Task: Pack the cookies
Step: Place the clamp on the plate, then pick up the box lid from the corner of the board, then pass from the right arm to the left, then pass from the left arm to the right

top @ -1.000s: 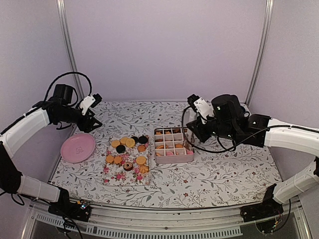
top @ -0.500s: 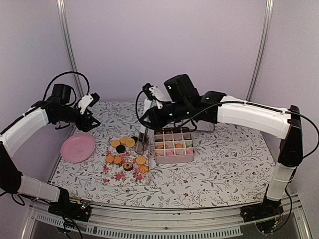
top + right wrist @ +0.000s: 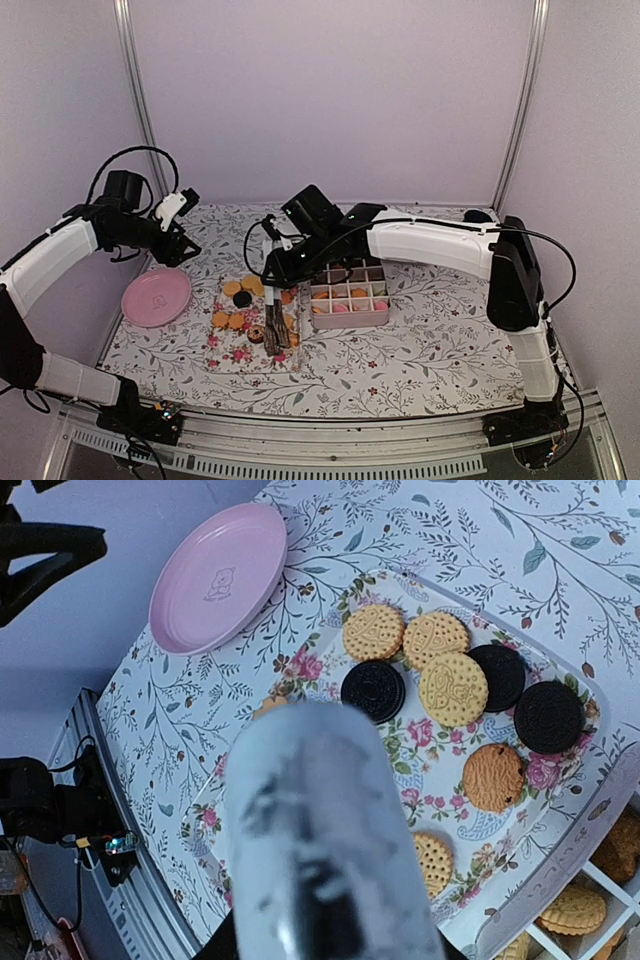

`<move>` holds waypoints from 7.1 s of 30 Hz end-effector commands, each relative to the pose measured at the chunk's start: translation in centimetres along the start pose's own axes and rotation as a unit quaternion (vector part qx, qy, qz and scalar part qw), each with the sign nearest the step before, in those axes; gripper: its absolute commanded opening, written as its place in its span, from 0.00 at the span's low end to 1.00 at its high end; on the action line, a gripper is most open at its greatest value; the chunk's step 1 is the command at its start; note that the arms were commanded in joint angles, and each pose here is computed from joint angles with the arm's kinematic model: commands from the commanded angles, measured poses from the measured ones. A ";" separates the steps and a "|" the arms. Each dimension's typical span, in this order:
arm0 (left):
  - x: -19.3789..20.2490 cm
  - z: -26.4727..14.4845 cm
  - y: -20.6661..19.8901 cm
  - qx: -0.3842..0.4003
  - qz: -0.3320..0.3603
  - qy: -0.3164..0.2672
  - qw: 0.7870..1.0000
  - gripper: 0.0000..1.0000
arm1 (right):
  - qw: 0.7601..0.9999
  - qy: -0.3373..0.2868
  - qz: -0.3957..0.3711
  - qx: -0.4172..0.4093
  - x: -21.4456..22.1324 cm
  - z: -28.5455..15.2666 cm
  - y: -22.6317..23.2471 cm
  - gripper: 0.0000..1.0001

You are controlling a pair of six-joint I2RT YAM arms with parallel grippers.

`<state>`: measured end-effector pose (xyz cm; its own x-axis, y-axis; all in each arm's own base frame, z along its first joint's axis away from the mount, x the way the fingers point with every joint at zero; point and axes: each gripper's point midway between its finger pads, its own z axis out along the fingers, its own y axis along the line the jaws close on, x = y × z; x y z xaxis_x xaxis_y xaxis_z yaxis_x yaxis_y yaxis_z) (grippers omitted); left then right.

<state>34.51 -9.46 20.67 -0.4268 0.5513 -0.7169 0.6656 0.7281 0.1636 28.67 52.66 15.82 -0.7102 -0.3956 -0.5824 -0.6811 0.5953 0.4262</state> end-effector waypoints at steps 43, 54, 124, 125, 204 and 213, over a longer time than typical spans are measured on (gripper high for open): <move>0.2 -0.2 0.4 -0.013 -0.008 -0.009 1.000 0.73 | 0.879 -0.103 0.273 0.378 3.7 -16.3 -39.3 0.61; 0.2 -0.1 0.3 -0.010 -0.007 -0.009 1.000 0.73 | 0.866 -0.061 0.301 0.394 7.0 -14.7 -43.9 0.53; -13.9 1.0 -7.8 0.352 -0.268 -0.159 0.882 0.47 | 0.910 -0.369 0.103 0.156 -6.5 -13.6 -7.9 0.00; -13.8 1.0 -7.8 0.352 -0.269 -0.159 0.882 0.45 | 0.910 -0.370 0.101 0.157 -6.6 -13.6 -7.7 0.00; -11.1 -12.0 -18.3 -0.298 0.748 -0.395 0.442 0.00 | 0.903 -0.220 0.226 -0.291 -4.3 -17.9 -1.9 0.71; -11.6 -11.7 -18.1 -0.300 0.733 -0.398 0.463 0.00 | 0.903 -0.230 0.193 -0.308 -4.1 -20.3 -1.0 0.75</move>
<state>20.74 -24.04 32.79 0.7384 0.4686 0.4849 -0.4874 -0.1260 0.8640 29.74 40.01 29.86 -0.8866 0.1872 -0.4229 -0.4060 0.1228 0.9056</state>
